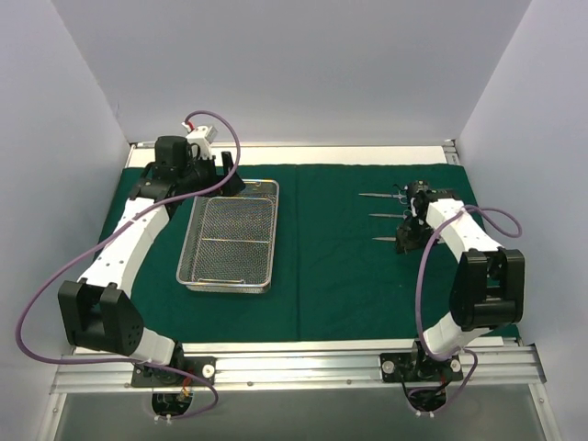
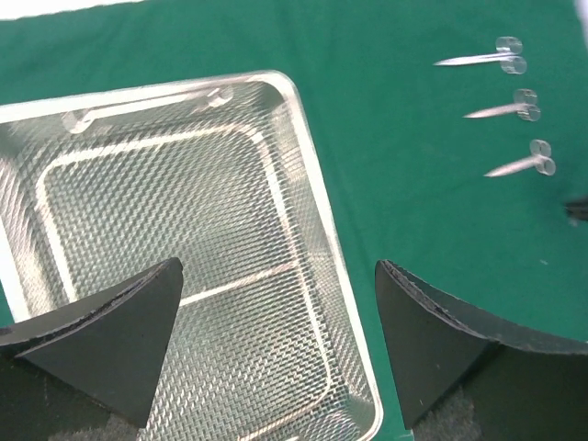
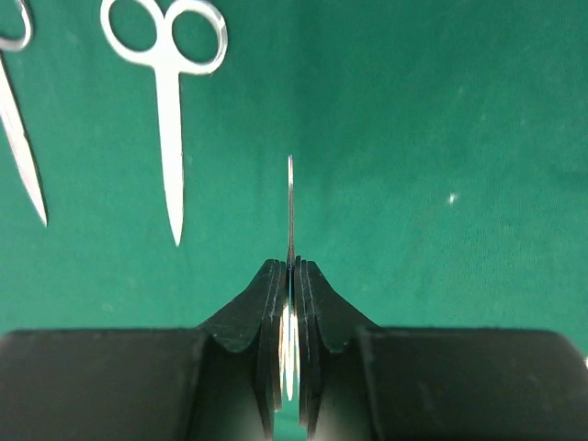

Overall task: Open and lay out the surgical kit
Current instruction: Place the medical item in the surgical kit.

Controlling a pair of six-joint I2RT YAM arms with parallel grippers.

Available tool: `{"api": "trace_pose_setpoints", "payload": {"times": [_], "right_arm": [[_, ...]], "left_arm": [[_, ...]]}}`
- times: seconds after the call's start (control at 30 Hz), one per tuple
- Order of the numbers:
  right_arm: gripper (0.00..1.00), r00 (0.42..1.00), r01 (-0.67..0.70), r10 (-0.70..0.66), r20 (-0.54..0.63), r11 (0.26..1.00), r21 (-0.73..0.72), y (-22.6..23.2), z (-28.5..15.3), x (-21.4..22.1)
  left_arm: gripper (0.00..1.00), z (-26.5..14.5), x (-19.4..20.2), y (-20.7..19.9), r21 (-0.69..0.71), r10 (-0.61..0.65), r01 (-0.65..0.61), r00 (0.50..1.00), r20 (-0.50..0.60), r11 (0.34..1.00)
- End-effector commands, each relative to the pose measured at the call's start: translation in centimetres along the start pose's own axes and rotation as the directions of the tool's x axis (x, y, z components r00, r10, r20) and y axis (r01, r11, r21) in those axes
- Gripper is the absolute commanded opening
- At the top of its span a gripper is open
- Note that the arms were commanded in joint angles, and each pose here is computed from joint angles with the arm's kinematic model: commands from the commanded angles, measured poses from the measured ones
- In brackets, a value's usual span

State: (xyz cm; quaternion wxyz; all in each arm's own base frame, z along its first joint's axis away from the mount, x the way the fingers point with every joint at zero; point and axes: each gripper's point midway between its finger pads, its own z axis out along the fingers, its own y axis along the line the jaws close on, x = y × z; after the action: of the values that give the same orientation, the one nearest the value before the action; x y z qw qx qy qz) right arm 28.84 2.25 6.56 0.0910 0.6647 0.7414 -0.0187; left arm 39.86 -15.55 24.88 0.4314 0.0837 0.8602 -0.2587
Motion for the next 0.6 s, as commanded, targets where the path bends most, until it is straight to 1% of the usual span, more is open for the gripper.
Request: {"api": "trace_pose_setpoints", "payload": {"times": [0.0, 0.07, 0.13, 0.17, 0.27, 0.4, 0.57], "right_arm": [[0.0, 0.987, -0.088, 0.084, 0.138, 0.996, 0.022, -1.6, 0.4, -2.1], [0.0, 0.984, -0.101, 0.095, 0.154, 0.994, 0.033, -1.9, 1.0, -2.4], [0.0, 0.979, -0.09, 0.078, 0.188, 0.994, 0.056, -2.1, 1.5, -2.9], [0.0, 0.977, -0.083, 0.066, 0.201, 0.993, 0.078, -2.2, 2.1, -3.1], [0.0, 0.97, -0.071, 0.052, 0.238, 0.995, 0.073, -1.5, 3.0, -3.9], [0.0, 0.964, -0.035, 0.007, 0.265, 0.994, 0.1, -1.0, 3.6, -4.3], [0.0, 0.962, -0.019, -0.012, 0.273, 0.994, 0.11, -0.4, 4.7, -4.5]], "left_arm": [[0.94, -1.7, -0.2, 2.3, -0.165, -0.068, 0.069, 0.998, 0.012, 0.984], [0.94, -2.1, -0.1, 2.0, -0.156, -0.056, 0.058, 0.998, 0.015, 0.986], [0.94, -2.4, -0.2, 2.3, -0.173, -0.049, 0.053, 0.998, 0.028, 0.983], [0.94, -2.5, -0.2, 2.4, -0.18, -0.042, 0.046, 0.999, 0.026, 0.983], [0.94, -2.6, 0.2, 2.5, -0.184, -0.033, 0.034, 0.999, 0.008, 0.982], [0.94, -2.6, 1.0, 2.3, -0.169, -0.042, 0.04, 0.999, -0.008, 0.985], [0.94, -3.4, 1.1, 2.9, -0.209, -0.019, 0.019, 1.0, 0.001, 0.978]]}}
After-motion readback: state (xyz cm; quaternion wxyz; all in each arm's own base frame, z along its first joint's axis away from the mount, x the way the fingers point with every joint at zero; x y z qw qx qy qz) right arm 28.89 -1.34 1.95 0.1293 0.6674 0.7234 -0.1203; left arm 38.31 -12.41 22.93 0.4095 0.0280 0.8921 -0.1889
